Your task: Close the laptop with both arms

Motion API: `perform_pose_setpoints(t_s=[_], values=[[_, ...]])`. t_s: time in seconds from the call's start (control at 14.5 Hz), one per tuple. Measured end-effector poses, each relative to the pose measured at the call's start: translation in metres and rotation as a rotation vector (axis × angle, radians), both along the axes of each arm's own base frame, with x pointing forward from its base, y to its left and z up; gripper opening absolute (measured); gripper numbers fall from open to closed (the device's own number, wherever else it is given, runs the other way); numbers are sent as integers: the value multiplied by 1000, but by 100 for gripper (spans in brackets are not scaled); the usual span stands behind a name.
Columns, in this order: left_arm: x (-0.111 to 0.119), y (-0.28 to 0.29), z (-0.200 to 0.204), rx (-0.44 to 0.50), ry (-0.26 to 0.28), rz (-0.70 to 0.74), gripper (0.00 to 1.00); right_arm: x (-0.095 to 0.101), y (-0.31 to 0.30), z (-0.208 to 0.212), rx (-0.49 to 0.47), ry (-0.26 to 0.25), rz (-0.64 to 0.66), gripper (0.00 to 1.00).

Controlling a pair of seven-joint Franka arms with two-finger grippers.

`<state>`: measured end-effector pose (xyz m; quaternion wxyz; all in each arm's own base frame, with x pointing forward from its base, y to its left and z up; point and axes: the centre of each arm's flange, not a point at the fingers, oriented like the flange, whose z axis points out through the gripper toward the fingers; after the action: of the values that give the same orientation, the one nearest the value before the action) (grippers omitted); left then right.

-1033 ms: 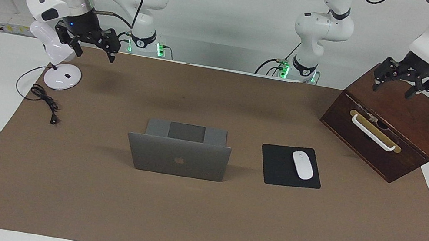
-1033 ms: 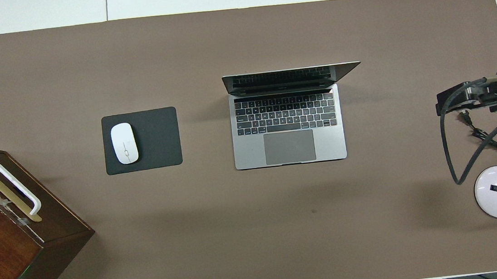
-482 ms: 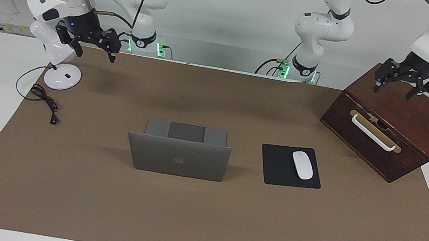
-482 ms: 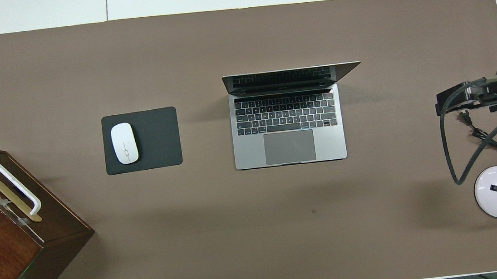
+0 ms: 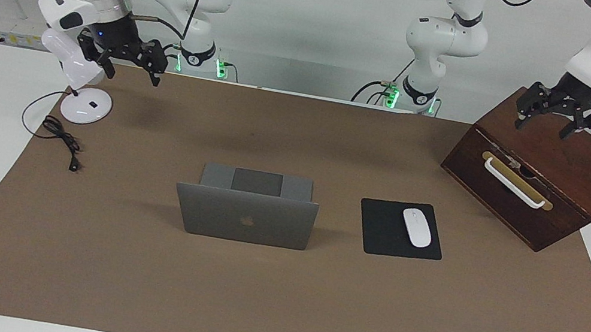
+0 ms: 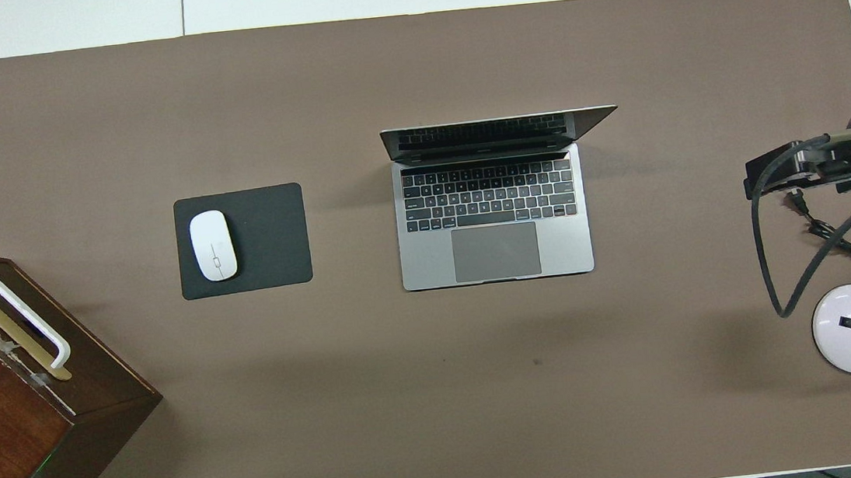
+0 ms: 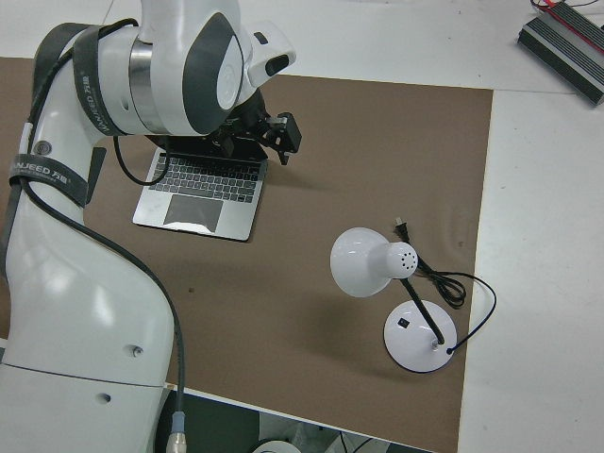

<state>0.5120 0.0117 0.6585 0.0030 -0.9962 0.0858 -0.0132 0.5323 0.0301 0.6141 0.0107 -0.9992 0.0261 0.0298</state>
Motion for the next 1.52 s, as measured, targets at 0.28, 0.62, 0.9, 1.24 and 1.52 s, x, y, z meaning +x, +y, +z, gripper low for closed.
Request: perform_pose_setpoints(t_s=[0.28,0.62,0.9,1.24,1.52], values=[[0,0,-3,0,7,0,100,0,0,-1,0,1,0,100],[0,0,-8,0,18,0,100,0,0,-1,0,2,0,100],[0,-2,-9,0,20,-4,100,0,1,-1,0,2,2,100],[-1,-8,-9,0,20,-14,100,0,3,-2,-1,4,6,100],[-1,-10,-10,1,21,-18,100,-1,5,-6,-1,12,9,100]])
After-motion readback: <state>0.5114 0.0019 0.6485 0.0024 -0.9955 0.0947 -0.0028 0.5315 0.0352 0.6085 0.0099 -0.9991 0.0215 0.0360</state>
